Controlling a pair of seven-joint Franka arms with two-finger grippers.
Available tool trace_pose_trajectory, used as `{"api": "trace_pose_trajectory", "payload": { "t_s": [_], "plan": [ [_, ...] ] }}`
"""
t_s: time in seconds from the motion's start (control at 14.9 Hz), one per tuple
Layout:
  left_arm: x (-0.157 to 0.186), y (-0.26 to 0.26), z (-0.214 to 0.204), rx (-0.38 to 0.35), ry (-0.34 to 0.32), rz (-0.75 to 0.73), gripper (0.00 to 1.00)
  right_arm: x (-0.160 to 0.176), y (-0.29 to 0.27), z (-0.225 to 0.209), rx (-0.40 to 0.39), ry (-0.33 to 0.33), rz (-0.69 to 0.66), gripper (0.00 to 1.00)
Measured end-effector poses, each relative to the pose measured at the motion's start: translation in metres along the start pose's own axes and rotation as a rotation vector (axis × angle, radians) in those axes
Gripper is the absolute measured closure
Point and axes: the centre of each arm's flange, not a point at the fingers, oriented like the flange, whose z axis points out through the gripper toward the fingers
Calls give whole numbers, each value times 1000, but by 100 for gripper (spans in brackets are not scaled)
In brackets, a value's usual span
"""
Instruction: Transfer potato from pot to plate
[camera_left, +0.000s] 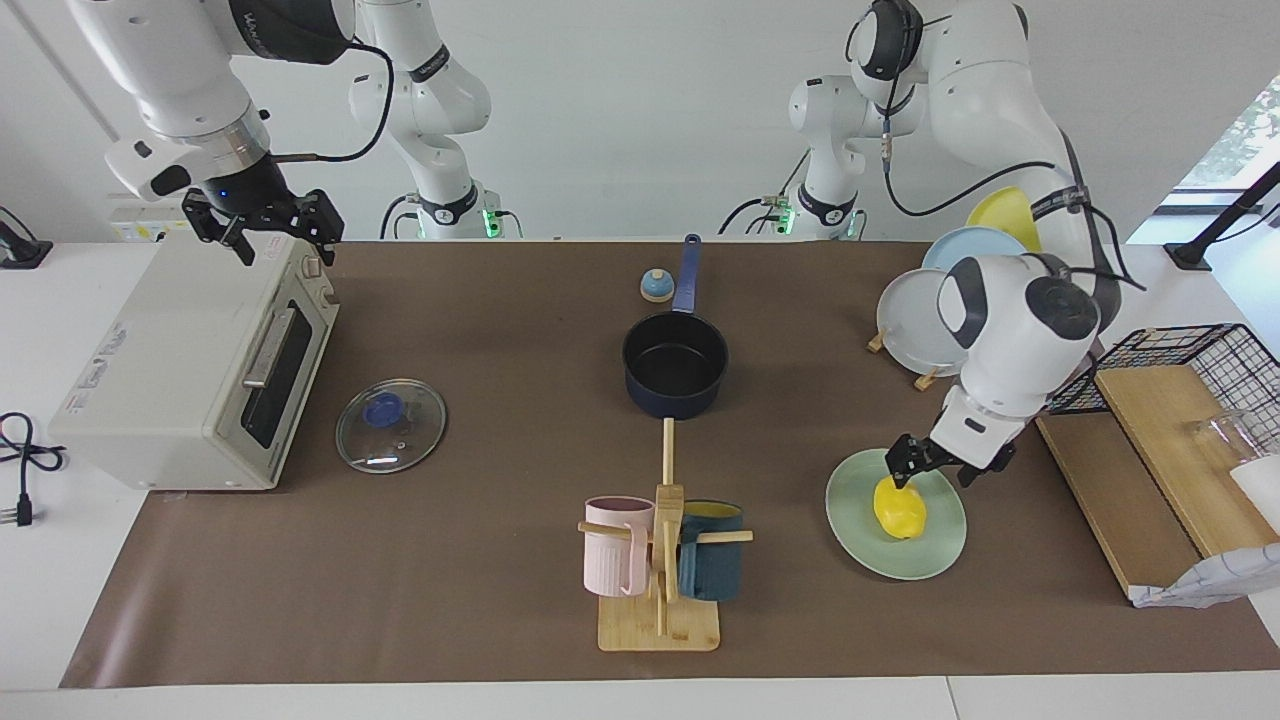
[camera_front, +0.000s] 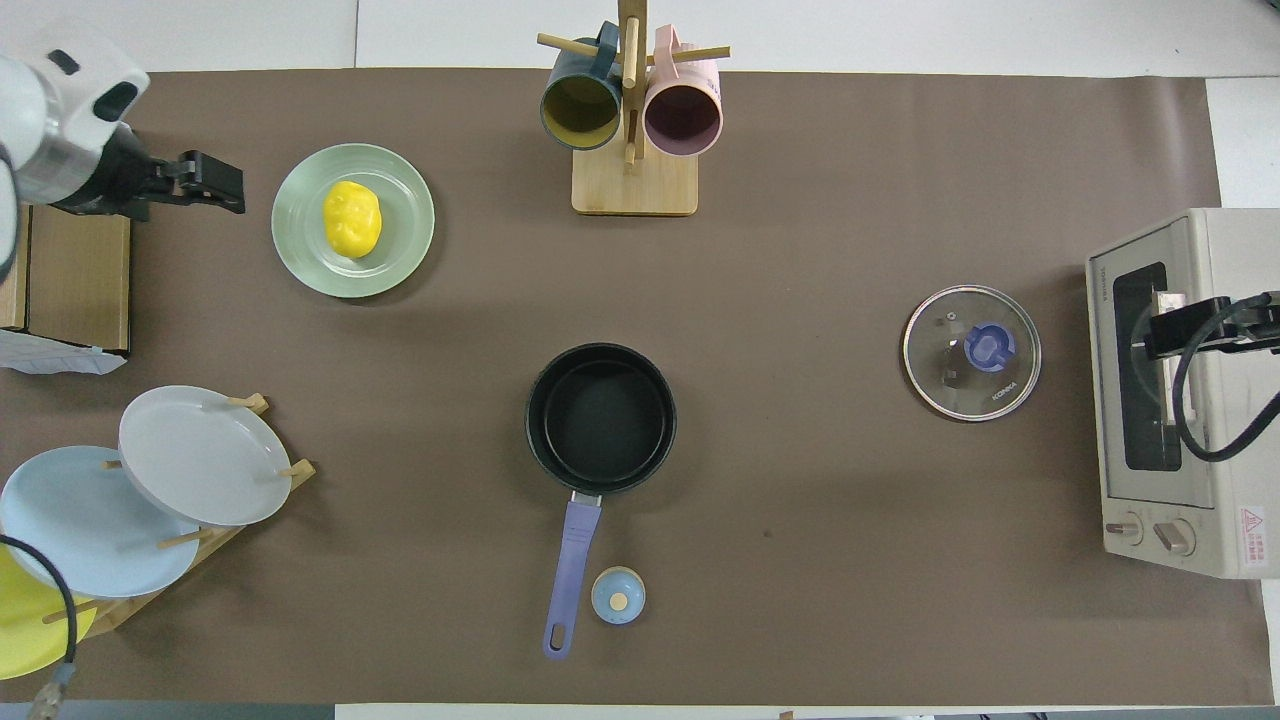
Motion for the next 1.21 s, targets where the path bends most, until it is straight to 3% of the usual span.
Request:
{"api": "trace_pose_trajectory", "payload": {
  "t_s": [0.13,0.34,0.6,0.87,1.21],
  "plan": [
    [-34,-10,-60,3,-12,-13,0,0,0,0,0,0,0,0],
    [-72,-9,-98,6,-41,-11,0,0,0,0,0,0,0,0],
    [-100,-8,-82,11,-103,-7,0,0,0,0,0,0,0,0],
    [-101,5,-77,10,-98,16,0,0,0,0,0,0,0,0],
    [-96,4,-103,6,-85,13,0,0,0,0,0,0,0,0]
  ]
}}
